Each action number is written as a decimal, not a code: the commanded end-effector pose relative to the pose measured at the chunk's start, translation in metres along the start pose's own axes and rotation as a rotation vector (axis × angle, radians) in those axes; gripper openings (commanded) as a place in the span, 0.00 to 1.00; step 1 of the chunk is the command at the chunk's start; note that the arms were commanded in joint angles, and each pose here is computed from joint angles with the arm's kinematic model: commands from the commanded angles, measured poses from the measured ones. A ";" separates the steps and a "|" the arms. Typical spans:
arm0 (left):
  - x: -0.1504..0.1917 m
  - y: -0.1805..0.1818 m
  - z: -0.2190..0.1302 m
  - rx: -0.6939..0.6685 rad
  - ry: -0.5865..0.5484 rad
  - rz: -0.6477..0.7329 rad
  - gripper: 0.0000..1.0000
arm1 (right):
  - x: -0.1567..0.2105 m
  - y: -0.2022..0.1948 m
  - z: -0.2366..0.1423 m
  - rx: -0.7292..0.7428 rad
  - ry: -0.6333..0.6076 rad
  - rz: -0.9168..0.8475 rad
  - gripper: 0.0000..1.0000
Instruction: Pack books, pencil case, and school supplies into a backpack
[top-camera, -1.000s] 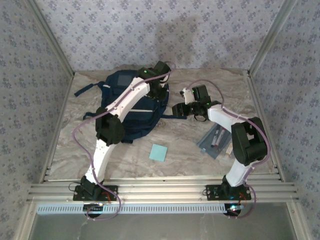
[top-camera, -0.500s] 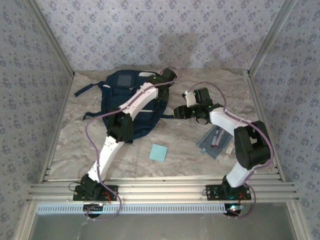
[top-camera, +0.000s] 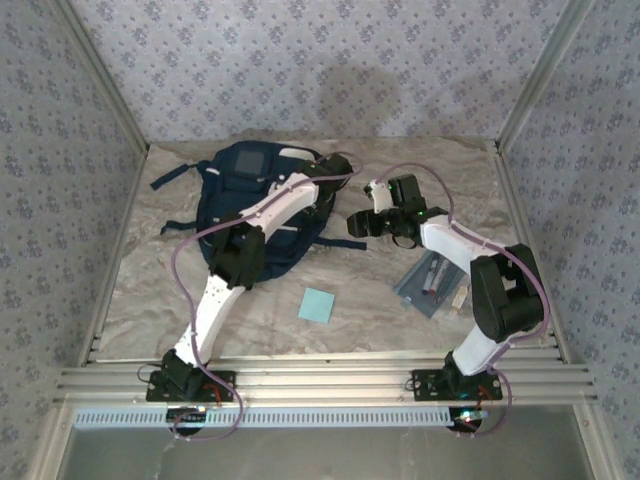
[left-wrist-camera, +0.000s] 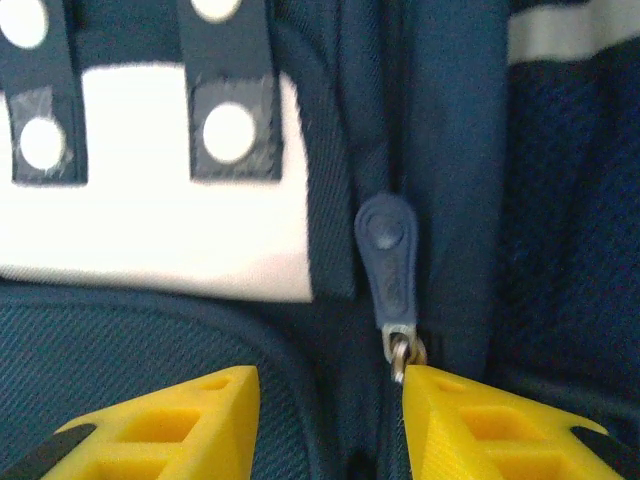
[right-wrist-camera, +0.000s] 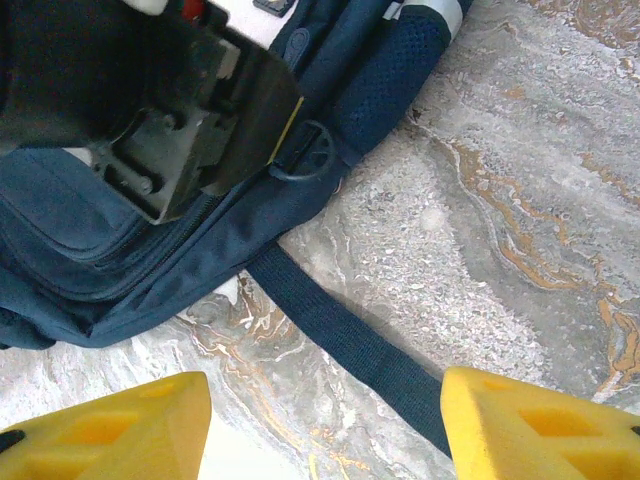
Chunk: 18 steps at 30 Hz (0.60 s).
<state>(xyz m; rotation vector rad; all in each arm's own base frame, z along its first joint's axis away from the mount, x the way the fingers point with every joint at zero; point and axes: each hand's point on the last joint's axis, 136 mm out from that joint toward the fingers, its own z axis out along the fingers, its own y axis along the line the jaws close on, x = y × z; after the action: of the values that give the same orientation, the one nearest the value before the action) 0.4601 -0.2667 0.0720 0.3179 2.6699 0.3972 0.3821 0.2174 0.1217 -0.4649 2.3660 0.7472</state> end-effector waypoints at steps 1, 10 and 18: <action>0.007 0.018 -0.025 -0.017 0.002 -0.028 0.43 | 0.004 0.002 0.000 0.005 0.014 0.005 0.64; 0.008 0.031 -0.066 0.061 -0.064 -0.075 0.43 | 0.003 0.009 0.002 -0.003 0.019 -0.003 0.64; 0.020 0.018 -0.036 0.095 -0.015 -0.087 0.43 | 0.003 0.016 0.002 -0.009 0.024 -0.010 0.64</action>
<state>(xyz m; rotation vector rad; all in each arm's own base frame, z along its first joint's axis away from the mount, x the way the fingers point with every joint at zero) 0.4278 -0.2499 0.1173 0.2556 2.6561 0.2695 0.3734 0.2297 0.1205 -0.5036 2.3722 0.7618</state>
